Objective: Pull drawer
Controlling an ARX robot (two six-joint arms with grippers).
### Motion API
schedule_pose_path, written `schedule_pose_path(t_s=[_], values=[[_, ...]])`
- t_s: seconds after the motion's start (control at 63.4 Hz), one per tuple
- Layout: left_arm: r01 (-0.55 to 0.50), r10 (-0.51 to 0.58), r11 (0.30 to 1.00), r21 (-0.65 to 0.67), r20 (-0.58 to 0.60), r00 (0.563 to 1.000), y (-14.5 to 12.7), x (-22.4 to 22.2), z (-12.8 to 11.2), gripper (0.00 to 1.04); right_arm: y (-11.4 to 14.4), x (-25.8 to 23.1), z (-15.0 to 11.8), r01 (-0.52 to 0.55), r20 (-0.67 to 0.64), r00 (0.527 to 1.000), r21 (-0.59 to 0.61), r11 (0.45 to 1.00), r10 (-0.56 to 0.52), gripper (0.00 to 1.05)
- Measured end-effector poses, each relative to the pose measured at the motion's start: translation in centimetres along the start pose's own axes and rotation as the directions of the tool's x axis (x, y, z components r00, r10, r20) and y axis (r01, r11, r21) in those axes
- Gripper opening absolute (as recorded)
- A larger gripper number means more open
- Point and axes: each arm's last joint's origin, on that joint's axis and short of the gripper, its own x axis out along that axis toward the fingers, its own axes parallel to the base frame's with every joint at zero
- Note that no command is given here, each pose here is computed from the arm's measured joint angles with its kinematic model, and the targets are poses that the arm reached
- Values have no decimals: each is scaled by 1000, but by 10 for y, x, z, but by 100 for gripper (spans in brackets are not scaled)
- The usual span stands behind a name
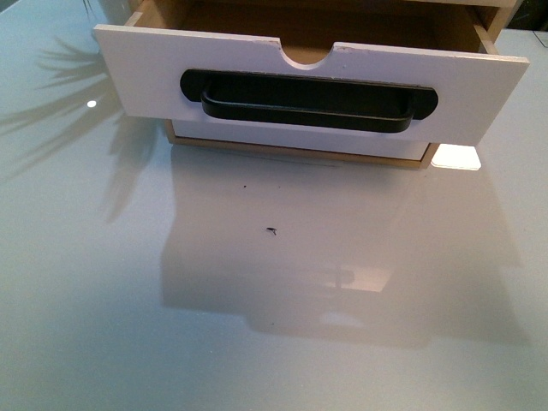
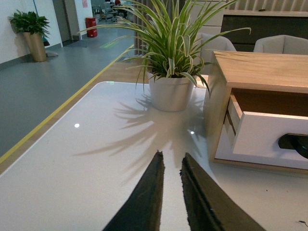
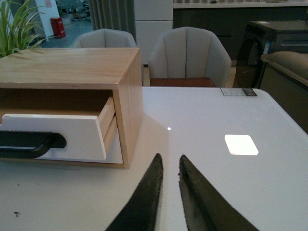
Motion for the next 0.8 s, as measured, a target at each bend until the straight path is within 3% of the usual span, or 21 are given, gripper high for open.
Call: schedule_pose_path(t_s=[0.394,0.441,0.804], values=[[0,0,1000,0,0,1000,0,0,0,98,0,0,0,0,0,1000,0,1000,0,92],[0,0,1000,1,0,1000,0,0,0,98,0,0,0,0,0,1000,1,1000,0,97],[0,0,1000,1,0,1000,0,0,0,97,0,0,0,0,0,1000,2,1000,0,96]])
